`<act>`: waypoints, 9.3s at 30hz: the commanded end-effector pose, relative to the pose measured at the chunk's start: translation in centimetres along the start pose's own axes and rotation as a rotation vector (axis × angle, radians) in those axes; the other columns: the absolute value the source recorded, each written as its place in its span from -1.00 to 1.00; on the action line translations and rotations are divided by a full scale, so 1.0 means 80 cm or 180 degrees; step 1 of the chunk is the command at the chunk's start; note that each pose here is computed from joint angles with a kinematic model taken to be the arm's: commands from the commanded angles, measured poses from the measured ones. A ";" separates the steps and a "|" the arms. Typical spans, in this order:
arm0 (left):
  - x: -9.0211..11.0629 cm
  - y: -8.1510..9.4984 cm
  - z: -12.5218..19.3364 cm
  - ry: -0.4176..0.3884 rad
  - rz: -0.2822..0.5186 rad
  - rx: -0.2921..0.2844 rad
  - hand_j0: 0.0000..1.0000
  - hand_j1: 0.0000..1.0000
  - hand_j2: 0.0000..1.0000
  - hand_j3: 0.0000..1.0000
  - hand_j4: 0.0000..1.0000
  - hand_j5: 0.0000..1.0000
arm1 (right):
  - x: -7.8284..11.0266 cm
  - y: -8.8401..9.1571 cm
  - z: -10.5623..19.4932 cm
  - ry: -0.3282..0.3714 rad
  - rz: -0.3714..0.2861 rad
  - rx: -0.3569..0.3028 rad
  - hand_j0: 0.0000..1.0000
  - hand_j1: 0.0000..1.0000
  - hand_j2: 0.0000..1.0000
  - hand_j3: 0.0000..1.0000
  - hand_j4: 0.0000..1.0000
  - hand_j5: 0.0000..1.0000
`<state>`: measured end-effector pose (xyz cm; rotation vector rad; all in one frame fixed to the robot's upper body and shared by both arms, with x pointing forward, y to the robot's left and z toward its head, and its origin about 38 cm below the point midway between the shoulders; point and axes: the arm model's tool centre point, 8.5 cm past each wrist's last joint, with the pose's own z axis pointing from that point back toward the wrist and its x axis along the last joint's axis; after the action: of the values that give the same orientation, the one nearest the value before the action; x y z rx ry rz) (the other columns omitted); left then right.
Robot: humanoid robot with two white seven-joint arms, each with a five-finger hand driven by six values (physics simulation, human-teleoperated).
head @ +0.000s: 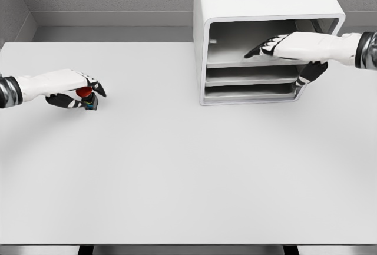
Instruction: Slide open multi-storey tabletop storage cabinets and put open load switch and slide close multi-storey tabletop storage cabinets
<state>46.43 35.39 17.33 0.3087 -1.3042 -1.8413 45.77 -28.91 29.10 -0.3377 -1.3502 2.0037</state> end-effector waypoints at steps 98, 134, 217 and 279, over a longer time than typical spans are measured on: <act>0.261 0.156 -0.021 -0.2038 -0.0757 0.1020 -0.09 -0.09 -0.09 -0.09 -0.09 -0.09 | 0.020 0.041 0.039 -0.0212 0.0262 0.0284 1.00 1.00 1.00 1.00 1.00 1.00; 0.263 0.172 -0.016 -0.2028 -0.0844 0.1064 -0.08 -0.08 -0.08 -0.08 -0.08 -0.08 | 0.041 0.058 0.068 -0.0512 0.0550 0.0466 1.00 1.00 1.00 1.00 1.00 1.00; 0.362 0.177 -0.202 -0.2007 -0.1246 0.0599 0.57 0.57 0.57 0.57 0.57 0.57 | 0.002 0.005 0.192 0.0165 0.0435 0.0174 1.00 1.00 1.00 1.00 1.00 1.00; 0.205 0.131 0.089 -0.1986 0.0067 0.0504 1.00 1.00 1.00 1.00 1.00 1.00 | 0.020 0.057 0.134 -0.0340 -0.0133 -0.0326 1.00 1.00 1.00 1.00 1.00 1.00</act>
<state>36.95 26.78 33.63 -0.2156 -1.8645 -1.9005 36.61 -36.77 29.69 -0.2533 -1.4972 1.9578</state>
